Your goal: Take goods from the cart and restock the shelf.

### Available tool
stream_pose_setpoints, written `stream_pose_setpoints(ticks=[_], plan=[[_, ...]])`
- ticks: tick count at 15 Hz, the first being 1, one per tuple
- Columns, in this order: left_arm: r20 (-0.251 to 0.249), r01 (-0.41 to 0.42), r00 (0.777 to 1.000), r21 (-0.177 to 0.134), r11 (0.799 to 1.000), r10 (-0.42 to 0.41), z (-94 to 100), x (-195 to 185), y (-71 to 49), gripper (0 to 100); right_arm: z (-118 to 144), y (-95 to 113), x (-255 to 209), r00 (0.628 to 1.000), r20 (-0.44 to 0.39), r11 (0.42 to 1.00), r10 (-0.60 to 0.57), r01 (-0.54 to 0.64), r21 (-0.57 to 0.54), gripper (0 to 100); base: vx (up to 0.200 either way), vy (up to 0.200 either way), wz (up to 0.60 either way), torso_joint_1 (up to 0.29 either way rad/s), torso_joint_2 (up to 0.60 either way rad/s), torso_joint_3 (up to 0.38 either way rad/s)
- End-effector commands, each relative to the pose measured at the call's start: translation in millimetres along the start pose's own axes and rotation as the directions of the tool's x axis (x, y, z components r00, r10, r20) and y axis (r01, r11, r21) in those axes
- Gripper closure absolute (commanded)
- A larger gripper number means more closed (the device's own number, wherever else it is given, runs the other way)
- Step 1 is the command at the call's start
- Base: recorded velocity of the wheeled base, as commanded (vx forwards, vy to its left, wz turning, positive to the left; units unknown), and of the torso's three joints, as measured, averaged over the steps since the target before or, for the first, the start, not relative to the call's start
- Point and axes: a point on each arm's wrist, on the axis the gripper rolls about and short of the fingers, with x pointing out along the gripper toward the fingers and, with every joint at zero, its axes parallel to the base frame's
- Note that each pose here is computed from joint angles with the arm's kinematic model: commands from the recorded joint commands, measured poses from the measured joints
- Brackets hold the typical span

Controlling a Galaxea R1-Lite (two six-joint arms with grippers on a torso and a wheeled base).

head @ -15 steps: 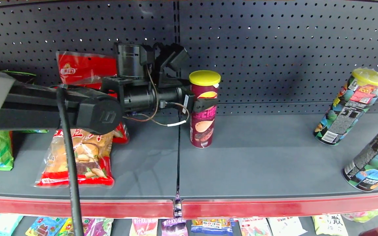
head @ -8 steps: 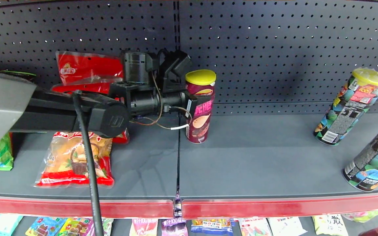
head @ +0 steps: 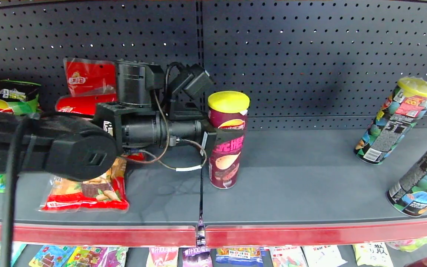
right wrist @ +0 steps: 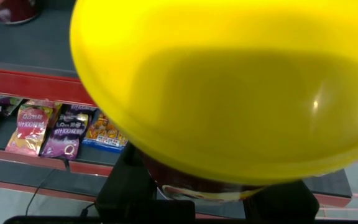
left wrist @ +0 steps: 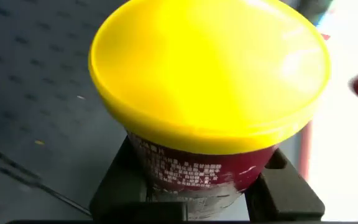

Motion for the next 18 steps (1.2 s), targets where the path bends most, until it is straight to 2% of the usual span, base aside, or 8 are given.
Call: stream_pose_setpoints(ticks=[1,2,3,10,13,16,18], plan=[[0.028,0.051,0.998,0.003,0.999,-0.051,13.1,-23.8,-31.9,100,0.6,-0.1,0.7,1.0,-0.004,1.0,0.002,-0.002,0.0,100,0.0,0.0,0.0,0.0,0.0,0.0],[0.027,0.079,0.997,-0.018,0.997,-0.078,14.0,-24.8,-46.1,100,0.2,-0.1,0.9,1.0,-0.005,1.0,0.002,-0.002,0.0,100,0.0,0.0,0.0,0.0,0.0,0.0],[0.016,0.086,0.996,-0.026,0.996,-0.086,10.5,-24.2,-51.6,100,0.6,-0.1,0.7,1.0,-0.004,1.0,0.002,-0.002,0.0,100,0.0,0.0,0.0,0.0,0.0,0.0],[0.013,0.083,0.996,-0.031,0.996,-0.083,-1.3,-12.8,-47.0,100,0.8,0.1,1.4,1.0,-0.007,1.0,0.013,-0.013,0.0,100,0.0,0.0,0.0,0.0,0.0,0.0],[-0.008,0.091,0.996,-0.038,0.995,-0.091,-12.8,-11.4,-48.2,100,0.8,0.1,1.6,1.0,-0.009,1.0,0.013,-0.013,0.001,100,0.0,0.0,0.0,0.0,0.0,0.0],[0.018,0.087,0.996,-0.023,0.996,-0.087,-15.7,-12.3,-49.0,100,0.8,0.1,1.6,1.0,-0.009,1.0,0.013,-0.013,0.001,100,0.0,0.0,0.0,0.0,0.0,0.0],[0.018,0.089,0.996,-0.021,0.996,-0.088,-15.6,-12.7,-49.3,100,1.0,0.1,2.1,1.0,-0.012,1.0,0.015,-0.015,0.001,100,0.0,0.0,0.0,0.0,0.0,0.0]])
